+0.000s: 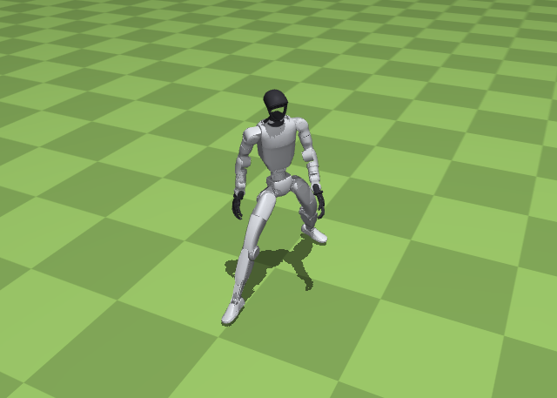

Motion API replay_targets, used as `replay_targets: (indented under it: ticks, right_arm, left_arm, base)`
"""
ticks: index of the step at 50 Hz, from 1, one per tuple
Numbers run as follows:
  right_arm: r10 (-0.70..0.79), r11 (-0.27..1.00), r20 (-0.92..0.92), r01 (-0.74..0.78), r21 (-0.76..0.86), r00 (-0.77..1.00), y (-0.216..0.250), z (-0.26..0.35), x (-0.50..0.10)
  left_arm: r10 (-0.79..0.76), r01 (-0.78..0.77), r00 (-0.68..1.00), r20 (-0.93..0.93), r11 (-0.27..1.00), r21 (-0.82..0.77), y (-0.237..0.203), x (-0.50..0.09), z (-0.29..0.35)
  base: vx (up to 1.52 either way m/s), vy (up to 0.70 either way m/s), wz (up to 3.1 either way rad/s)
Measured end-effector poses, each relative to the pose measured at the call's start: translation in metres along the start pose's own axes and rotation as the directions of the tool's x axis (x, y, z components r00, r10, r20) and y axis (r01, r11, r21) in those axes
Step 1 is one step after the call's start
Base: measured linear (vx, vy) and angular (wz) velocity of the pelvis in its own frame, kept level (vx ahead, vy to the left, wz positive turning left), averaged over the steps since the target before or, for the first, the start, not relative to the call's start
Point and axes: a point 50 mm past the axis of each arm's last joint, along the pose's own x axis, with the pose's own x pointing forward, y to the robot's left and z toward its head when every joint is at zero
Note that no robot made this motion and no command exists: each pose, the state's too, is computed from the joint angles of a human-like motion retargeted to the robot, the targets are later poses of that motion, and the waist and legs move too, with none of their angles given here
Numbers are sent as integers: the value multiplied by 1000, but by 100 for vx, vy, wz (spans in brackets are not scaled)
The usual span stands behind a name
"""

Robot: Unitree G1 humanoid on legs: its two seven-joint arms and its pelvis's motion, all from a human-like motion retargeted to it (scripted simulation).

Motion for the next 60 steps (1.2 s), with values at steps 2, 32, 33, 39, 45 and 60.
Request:
replay_targets:
  ticks: [2,32,33,39,45,60]
  right_arm:
    - [0,1000,21,0,-5,1000,-5,7,1]
    - [-318,941,378,339,12,869,-114,107,-20]
    - [-314,941,386,339,4,867,-113,110,-20]
    - [-268,951,411,307,-32,872,-96,119,-19]
    - [-196,971,363,231,-55,911,-73,109,-11]
    - [-27,1000,153,29,-9,988,-13,53,1]
  left_arm:
    - [-9,9,1000,7,1000,-7,-3,1,4]
    - [-167,129,931,324,982,137,-72,-7,105]
    - [-160,126,934,320,984,123,-69,-6,102]
    - [-124,100,963,239,989,110,-54,-2,68]
    - [-133,120,985,106,985,124,-44,-1,24]
    - [82,-120,959,-272,985,-124,3,-13,-69]
  base:
    - [7,-14,-29]
    - [15,-22,-2]
    - [-10,20,-11]
    - [-18,30,-11]
    - [-25,44,0]
    - [-11,19,-32]
